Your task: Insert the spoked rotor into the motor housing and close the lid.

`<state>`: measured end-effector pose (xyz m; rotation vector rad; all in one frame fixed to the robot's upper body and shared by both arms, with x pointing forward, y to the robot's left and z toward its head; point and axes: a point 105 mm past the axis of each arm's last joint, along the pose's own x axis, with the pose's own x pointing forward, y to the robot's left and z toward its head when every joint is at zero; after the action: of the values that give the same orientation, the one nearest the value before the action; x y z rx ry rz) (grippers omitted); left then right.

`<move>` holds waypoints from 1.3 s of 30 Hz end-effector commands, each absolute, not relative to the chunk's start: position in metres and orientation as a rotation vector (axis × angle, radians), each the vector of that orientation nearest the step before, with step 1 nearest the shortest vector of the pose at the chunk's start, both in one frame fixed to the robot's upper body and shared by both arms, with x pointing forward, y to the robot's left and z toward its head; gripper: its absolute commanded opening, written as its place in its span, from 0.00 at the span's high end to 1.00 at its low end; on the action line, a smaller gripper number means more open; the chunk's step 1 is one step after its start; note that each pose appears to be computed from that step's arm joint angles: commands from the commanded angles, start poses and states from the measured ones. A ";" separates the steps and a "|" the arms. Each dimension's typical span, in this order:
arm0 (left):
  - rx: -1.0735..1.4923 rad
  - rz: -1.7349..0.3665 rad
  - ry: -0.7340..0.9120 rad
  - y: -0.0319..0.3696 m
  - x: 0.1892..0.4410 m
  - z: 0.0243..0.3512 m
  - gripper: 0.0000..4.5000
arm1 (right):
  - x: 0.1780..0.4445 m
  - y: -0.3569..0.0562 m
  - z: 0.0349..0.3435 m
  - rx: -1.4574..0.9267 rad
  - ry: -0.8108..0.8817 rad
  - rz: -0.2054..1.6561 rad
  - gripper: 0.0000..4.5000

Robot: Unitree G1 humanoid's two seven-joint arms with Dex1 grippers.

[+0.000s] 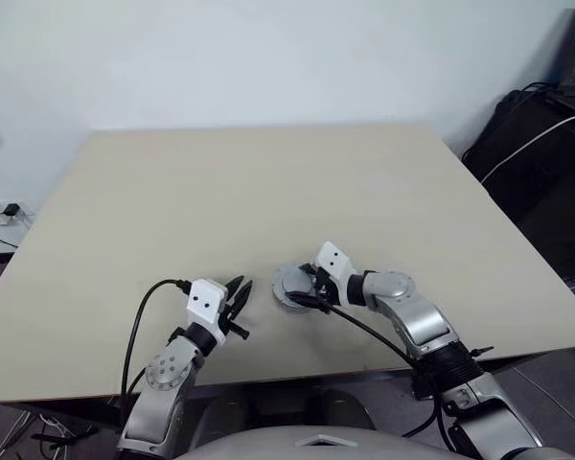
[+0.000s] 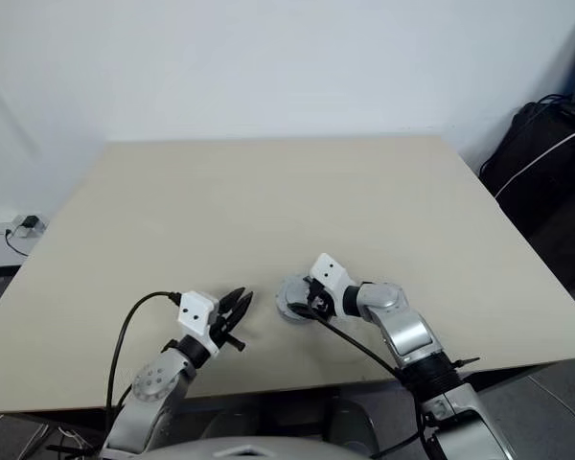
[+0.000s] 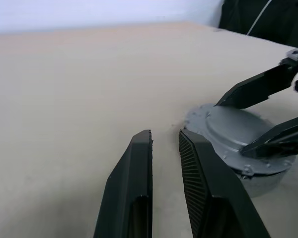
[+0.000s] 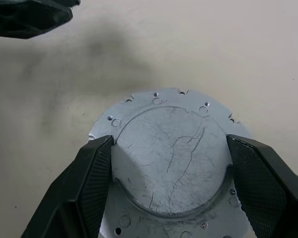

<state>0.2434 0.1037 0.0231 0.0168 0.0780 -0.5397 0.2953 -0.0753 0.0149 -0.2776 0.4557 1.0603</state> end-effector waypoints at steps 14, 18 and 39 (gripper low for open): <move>-0.048 -0.655 0.101 0.085 0.235 0.020 0.80 | 0.303 -0.083 0.014 -0.372 0.547 0.984 0.28; -0.056 -0.650 0.108 0.088 0.236 0.018 0.80 | 0.303 -0.081 0.014 -0.375 0.549 0.985 0.28; -0.045 -0.741 0.295 0.063 0.292 0.003 0.80 | 0.304 -0.079 0.011 -0.399 0.554 0.981 0.28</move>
<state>0.2888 0.0689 -0.0020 -0.0281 0.2938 -0.7144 0.2990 -0.0720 0.0136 -0.3593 0.5413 1.0270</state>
